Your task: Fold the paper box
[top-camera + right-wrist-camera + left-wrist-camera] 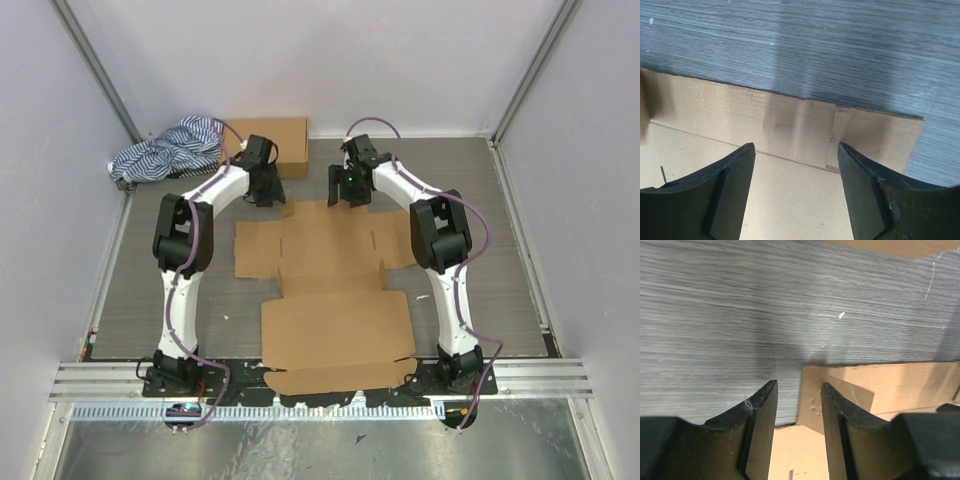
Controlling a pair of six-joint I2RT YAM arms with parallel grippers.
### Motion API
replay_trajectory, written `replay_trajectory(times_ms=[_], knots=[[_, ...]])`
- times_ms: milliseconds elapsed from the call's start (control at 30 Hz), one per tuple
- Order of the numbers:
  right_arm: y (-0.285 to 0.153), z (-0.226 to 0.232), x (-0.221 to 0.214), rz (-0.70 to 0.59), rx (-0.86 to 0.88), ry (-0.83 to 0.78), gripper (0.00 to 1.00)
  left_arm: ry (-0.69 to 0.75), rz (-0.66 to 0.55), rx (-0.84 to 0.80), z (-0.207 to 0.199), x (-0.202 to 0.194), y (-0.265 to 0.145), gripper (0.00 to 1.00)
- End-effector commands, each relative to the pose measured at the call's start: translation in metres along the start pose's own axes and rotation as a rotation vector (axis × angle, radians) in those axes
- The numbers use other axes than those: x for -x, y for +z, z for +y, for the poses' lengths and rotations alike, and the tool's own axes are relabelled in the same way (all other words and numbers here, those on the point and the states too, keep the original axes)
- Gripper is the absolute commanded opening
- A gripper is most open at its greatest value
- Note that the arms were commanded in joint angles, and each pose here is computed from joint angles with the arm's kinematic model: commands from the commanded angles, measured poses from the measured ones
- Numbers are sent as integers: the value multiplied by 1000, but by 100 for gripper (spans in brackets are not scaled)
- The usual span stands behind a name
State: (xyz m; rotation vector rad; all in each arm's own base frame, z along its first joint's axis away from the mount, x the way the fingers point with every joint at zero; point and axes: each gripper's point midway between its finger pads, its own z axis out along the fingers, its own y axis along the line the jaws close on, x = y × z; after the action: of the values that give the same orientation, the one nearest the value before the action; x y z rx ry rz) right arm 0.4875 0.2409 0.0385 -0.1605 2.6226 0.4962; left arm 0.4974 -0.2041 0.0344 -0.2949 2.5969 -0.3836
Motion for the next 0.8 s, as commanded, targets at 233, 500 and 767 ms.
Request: replay_trajectory(times_ms=[233, 500, 767], knots=[[-95, -46, 55, -206, -347, -33, 77, 93, -193, 53, -3, 60, -108, 50], [-81, -55, 54, -141, -348, -88, 72, 118, -244, 37, 2, 55, -148, 48], [-64, -54, 54, -98, -286, -89, 60, 122, -220, 18, 7, 36, -165, 47]])
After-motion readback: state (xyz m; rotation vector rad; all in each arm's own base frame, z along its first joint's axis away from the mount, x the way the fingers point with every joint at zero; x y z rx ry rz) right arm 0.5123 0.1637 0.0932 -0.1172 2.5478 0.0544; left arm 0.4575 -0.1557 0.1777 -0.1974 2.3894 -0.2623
